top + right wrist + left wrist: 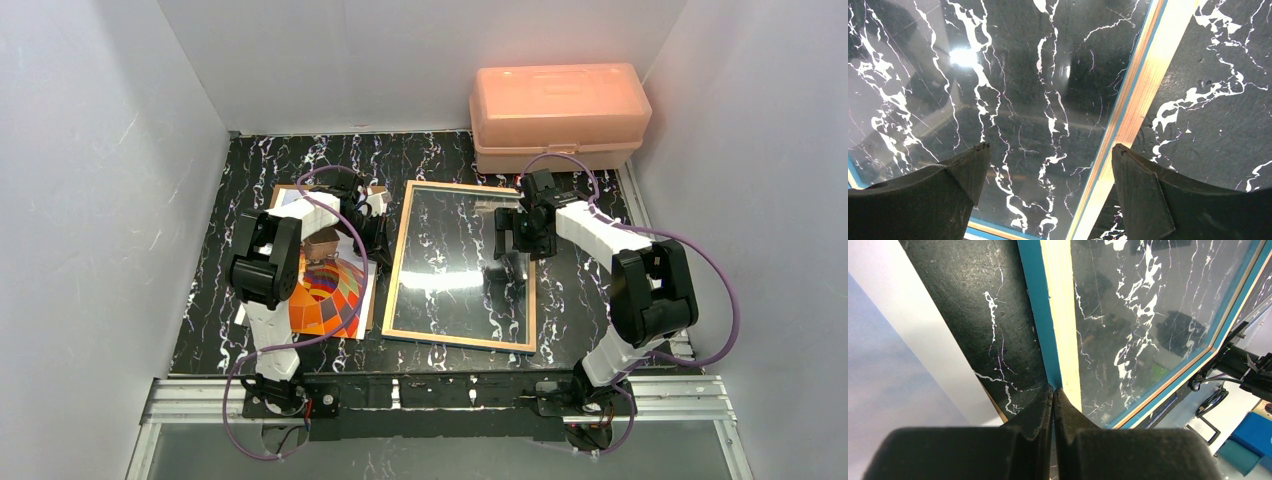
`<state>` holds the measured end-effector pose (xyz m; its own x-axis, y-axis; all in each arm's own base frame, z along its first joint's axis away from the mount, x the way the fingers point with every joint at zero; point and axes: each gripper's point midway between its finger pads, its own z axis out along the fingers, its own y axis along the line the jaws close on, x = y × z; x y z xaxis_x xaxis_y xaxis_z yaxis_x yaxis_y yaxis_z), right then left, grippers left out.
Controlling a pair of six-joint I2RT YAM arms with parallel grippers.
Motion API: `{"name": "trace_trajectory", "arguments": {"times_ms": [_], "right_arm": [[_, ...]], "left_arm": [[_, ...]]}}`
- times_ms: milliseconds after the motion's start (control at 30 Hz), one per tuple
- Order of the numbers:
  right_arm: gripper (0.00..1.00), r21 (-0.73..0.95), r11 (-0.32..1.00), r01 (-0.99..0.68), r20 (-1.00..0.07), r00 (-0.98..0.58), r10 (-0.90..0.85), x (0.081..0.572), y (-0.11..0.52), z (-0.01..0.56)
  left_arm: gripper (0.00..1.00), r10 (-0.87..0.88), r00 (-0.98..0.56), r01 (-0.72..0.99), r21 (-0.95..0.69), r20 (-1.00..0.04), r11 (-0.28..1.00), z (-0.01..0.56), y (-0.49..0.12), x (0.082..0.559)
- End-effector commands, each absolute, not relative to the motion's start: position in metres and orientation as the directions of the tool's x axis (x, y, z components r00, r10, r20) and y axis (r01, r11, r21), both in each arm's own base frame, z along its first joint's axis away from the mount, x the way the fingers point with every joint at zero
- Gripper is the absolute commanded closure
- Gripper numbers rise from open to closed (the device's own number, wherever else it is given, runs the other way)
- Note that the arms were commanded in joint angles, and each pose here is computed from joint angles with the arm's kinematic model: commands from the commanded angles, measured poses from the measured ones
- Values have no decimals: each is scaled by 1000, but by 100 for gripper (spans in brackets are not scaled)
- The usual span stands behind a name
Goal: Put the photo into the frame
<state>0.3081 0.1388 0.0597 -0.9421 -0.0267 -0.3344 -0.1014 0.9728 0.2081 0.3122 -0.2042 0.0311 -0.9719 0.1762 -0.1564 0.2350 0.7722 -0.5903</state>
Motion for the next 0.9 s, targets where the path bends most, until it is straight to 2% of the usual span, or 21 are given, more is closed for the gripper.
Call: {"name": "trace_trajectory", "arguments": {"times_ms": [0,300,667,867], "right_arm": [[2,207,974,-97,-390,-921,-8,326,143,72],[5,259,960,-105,-378,-926,1,324,159,64],[2,275,957,-90,-412,-910,33,318,157,81],[7,300,952,-66,-397,-916,62,300,158,83]], "left_arm": [[100,188,-971,238,-622,-147,746,40,-211,309],[100,191,-971,241,-618,-147,748,41,-210,309],[100,195,-969,245,-623,-149,743,42,-210,308],[100,194,-969,247,-632,-153,734,53,-210,310]]}}
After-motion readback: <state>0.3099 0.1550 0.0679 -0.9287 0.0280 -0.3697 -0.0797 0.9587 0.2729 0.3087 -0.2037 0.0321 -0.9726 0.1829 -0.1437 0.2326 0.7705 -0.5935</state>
